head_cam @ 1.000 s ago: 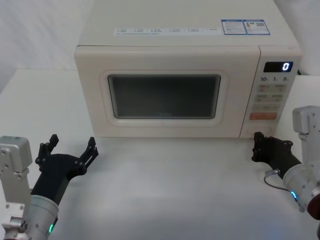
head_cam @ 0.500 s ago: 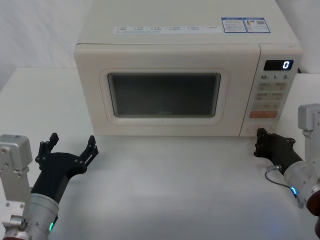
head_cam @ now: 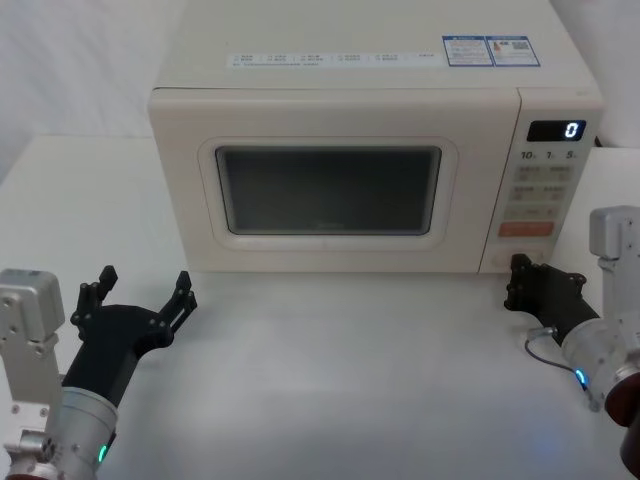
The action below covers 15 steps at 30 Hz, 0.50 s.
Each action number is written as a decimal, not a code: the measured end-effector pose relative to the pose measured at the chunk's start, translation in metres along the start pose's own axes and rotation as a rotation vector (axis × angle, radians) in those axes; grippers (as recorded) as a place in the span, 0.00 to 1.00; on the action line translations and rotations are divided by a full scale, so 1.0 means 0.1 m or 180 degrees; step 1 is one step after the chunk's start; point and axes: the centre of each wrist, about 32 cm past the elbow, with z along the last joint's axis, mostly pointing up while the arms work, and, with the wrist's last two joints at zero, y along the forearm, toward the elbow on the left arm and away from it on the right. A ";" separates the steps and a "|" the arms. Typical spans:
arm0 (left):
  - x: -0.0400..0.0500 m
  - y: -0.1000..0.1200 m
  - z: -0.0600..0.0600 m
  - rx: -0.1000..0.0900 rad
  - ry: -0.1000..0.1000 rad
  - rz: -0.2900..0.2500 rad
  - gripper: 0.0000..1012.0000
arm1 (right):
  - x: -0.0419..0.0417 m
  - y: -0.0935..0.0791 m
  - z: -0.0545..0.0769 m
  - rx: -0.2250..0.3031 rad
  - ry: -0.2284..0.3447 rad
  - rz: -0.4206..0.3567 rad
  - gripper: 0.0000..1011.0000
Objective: Press the button to open the microwave door with one hand; close the microwave door with the other hand.
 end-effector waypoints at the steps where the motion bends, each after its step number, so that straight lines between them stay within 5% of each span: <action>1: 0.000 0.00 0.00 0.0000 0.0000 0.0000 0.99 | -0.002 0.00 0.00 0.0004 -0.0002 -0.0002 0.00; 15: 0.000 0.00 0.00 0.0000 0.0000 0.0000 0.99 | -0.018 0.04 0.01 0.0033 -0.0012 -0.0034 0.00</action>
